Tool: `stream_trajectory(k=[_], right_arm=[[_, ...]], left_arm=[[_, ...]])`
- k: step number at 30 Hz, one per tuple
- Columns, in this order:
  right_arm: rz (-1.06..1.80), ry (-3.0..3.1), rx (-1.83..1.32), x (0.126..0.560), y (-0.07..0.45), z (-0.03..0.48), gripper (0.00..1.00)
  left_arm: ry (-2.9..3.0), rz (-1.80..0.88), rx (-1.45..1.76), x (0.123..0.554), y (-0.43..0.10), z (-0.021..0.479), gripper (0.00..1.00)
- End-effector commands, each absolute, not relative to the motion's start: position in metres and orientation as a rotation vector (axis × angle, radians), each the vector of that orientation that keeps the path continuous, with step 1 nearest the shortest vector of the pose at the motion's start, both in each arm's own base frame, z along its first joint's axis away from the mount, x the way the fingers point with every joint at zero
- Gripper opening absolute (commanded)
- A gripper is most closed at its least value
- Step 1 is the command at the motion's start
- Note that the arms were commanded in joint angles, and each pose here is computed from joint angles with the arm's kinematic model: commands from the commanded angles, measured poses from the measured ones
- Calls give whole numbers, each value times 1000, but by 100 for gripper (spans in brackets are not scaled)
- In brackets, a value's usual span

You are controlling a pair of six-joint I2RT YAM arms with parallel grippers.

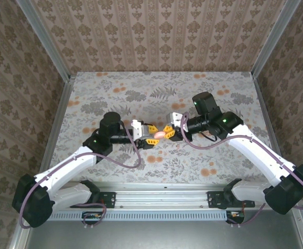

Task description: Insert the wireless bluetooth earbuds into the charging case

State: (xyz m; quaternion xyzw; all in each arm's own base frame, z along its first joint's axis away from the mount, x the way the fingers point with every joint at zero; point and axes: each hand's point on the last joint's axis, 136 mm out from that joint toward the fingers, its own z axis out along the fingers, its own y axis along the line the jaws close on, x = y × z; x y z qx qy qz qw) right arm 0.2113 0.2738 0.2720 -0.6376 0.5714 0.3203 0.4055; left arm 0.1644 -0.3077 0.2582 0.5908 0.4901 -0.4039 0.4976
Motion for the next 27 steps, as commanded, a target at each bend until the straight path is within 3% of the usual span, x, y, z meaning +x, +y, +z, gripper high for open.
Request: stream_trajectory(k=[1, 13, 20, 22, 24, 27], right_arm=[[796, 1392, -1609, 214, 279, 284, 15], [783, 1371, -1588, 218, 281, 288, 15], [765, 1363, -1579, 218, 280, 291, 15], [763, 1364, -1576, 218, 280, 291, 16], [768, 1373, -1563, 219, 280, 293, 23], [788, 1392, -1540, 220, 282, 293, 42]], left_arm=[[1140, -985, 1436, 162, -312, 272, 39], [1138, -996, 1439, 160, -313, 272, 19], [1149, -987, 1434, 161, -313, 270, 21], [1152, -990, 1435, 161, -313, 270, 15], [1152, -990, 1437, 162, -313, 269, 12], [1149, -989, 1436, 162, -314, 270, 11]])
